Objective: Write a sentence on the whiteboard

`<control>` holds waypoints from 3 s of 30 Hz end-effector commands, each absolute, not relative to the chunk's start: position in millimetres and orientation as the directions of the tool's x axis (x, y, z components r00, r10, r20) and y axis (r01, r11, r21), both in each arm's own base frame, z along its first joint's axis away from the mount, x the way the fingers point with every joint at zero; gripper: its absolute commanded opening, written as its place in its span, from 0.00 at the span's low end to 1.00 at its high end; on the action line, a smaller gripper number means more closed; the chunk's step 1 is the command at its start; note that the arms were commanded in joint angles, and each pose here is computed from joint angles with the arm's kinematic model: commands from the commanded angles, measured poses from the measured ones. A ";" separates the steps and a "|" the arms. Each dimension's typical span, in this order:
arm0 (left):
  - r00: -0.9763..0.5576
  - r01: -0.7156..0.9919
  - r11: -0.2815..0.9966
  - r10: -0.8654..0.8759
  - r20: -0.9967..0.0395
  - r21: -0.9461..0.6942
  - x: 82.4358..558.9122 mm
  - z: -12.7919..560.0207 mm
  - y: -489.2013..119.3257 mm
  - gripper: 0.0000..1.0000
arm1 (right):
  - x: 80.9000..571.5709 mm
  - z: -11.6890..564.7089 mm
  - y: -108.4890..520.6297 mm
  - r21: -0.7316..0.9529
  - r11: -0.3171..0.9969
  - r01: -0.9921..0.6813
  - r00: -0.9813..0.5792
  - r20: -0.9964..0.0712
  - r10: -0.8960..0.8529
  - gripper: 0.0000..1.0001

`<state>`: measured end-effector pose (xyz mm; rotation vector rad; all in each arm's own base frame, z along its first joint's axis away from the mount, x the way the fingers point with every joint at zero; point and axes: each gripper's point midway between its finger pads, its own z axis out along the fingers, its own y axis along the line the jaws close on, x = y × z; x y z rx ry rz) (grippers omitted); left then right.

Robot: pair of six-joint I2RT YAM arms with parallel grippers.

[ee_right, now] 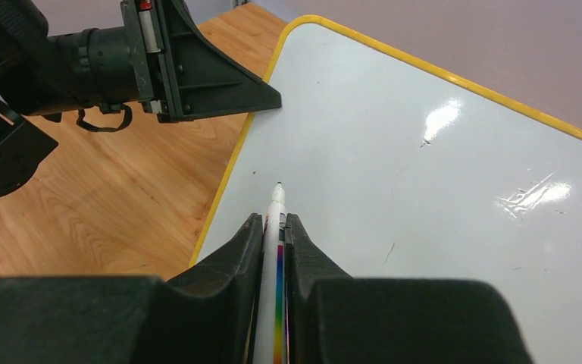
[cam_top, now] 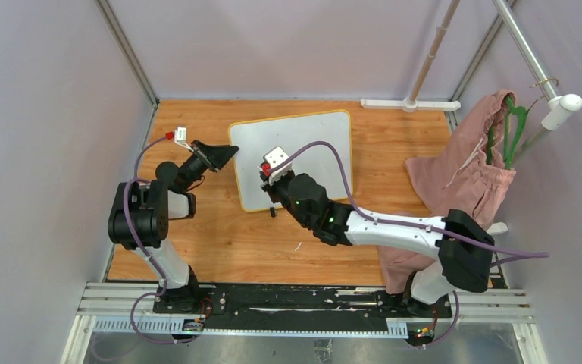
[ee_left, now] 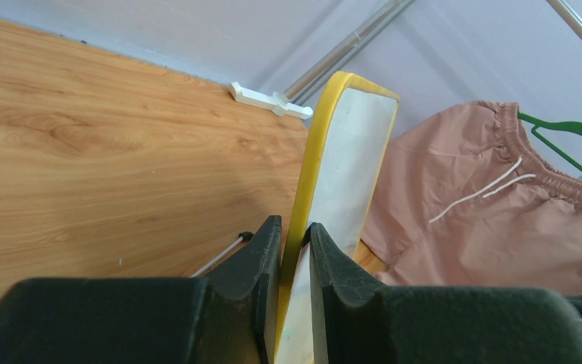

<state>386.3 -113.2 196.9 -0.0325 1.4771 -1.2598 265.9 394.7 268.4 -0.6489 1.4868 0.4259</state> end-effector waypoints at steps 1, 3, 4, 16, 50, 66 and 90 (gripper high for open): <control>-0.324 0.618 0.444 -0.609 -0.725 -0.649 380.0 201.1 -115.0 0.10 | 288.9 288.3 399.4 -0.127 0.810 -0.572 0.099 -0.991 -0.085 0.00; -0.322 0.619 0.446 -0.607 -0.727 -0.646 379.6 201.4 -115.2 0.10 | 293.7 284.5 403.1 -0.127 0.811 -0.572 0.097 -0.992 -0.087 0.00; -0.320 0.619 0.447 -0.607 -0.727 -0.646 379.6 201.3 -114.9 0.10 | 296.1 282.5 404.9 -0.127 0.810 -0.572 0.096 -0.991 -0.088 0.00; -0.302 0.630 0.456 -0.602 -0.739 -0.629 377.6 205.3 -115.7 0.09 | 323.6 264.4 415.8 -0.086 0.822 -0.563 0.056 -0.996 -0.066 0.00; -0.297 0.634 0.466 -0.590 -0.751 -0.617 375.3 201.6 -118.6 0.06 | 346.7 254.6 431.5 -0.056 0.818 -0.572 0.034 -0.998 -0.044 0.00; -0.298 0.635 0.466 -0.588 -0.752 -0.616 375.4 201.2 -119.4 0.04 | 343.3 228.9 412.9 -0.078 0.836 -0.543 -0.003 -0.995 -0.096 0.00; -0.300 0.640 0.463 -0.585 -0.754 -0.614 374.2 201.7 -121.2 0.03 | 336.2 268.0 398.2 -0.015 0.835 -0.550 0.034 -0.999 0.004 0.00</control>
